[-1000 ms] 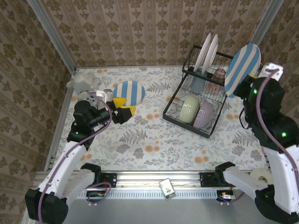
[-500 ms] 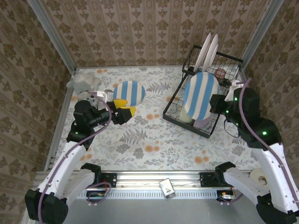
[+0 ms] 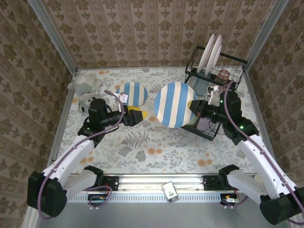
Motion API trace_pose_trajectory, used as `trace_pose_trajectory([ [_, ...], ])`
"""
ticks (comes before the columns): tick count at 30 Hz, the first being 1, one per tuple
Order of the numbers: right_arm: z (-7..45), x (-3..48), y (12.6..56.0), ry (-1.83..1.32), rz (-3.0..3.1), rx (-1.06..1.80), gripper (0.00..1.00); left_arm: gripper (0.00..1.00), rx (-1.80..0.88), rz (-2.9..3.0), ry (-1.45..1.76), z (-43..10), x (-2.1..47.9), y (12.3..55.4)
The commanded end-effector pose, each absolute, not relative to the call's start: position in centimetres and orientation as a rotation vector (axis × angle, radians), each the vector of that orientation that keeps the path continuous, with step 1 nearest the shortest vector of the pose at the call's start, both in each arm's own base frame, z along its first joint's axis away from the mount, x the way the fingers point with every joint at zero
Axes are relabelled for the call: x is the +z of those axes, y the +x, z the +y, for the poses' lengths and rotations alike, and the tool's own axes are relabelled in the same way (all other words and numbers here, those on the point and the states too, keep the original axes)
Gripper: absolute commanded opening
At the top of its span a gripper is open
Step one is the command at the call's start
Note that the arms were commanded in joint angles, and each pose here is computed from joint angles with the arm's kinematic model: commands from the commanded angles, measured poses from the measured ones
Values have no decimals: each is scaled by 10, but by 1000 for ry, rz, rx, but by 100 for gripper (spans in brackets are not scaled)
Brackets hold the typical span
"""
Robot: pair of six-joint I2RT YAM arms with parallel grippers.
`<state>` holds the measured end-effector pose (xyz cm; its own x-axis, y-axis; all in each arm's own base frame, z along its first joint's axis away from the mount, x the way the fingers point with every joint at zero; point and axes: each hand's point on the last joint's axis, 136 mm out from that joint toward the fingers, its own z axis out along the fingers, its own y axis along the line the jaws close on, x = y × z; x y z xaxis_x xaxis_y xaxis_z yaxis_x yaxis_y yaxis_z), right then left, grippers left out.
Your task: Unload the mixed dishes from the dish rack
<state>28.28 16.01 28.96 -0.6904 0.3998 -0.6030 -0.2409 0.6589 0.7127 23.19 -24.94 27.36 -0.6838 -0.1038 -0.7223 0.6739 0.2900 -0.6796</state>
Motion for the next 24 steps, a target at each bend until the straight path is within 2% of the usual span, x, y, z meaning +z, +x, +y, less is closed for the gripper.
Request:
trace_pose_trajectory([
  [1, 174, 312, 284, 64, 1979, 1222, 0, 100, -1503, 1844, 442, -255, 284, 245],
  [7, 160, 304, 301, 162, 1925, 1401, 0, 98, -1563, 1915, 352, -266, 271, 267],
  [12, 160, 294, 304, 171, 1939, 1436, 0, 97, -1602, 1915, 352, -273, 272, 276],
  [20, 151, 282, 311, 219, 1924, 1477, 0, 84, -1752, 1880, 305, -289, 270, 293],
  [24, 149, 280, 314, 230, 1926, 1481, 0, 76, -1808, 1875, 327, -305, 269, 287],
])
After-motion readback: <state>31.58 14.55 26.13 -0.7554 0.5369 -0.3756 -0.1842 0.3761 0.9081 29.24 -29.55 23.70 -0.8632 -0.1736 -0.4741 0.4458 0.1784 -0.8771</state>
